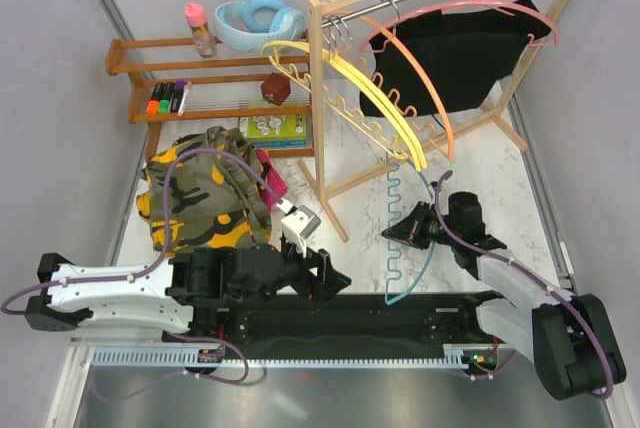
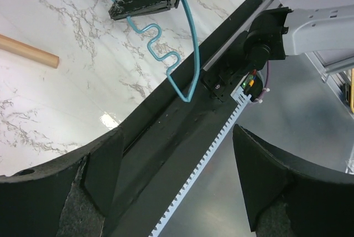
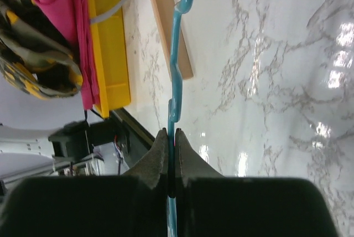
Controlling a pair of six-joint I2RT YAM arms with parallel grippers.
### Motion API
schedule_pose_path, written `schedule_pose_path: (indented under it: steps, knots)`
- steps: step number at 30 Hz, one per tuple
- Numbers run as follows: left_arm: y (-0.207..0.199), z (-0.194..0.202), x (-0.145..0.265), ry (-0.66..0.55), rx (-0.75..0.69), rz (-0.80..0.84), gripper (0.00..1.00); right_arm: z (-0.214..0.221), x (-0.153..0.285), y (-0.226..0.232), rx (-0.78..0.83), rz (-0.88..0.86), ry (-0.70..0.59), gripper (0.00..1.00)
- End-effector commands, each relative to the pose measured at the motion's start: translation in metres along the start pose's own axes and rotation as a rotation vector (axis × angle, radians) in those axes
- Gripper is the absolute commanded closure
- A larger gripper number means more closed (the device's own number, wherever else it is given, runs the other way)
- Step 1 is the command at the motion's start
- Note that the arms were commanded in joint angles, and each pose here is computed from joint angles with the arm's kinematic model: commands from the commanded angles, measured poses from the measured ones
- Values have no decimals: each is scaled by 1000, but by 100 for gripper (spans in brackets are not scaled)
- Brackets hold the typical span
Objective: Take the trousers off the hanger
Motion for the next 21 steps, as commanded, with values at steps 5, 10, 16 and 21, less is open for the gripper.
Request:
schedule_pose_path:
  steps: [5,10,16,21]
  knots:
    - [-20,-25,0,-61,110,69,9,37,60,24,258,83,150,100]
    - [-30,-31,-19,-39,200,182,7,65,91,47,248,3,194,100]
    - [-28,-46,-50,-150,269,243,7,87,117,72,308,-127,261,100]
    - [-17,-55,-65,-231,301,197,7,97,136,92,367,-210,278,100]
Point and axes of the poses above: each gripper's point midway between its finger pads, its own x axis back along the fingers, its own y axis along the line the jaws close on, z = x × y, the point moved 3 cm from there along x, back along the fingers, and after that the axes turned 1 degree about x, right-handed, at the moved point
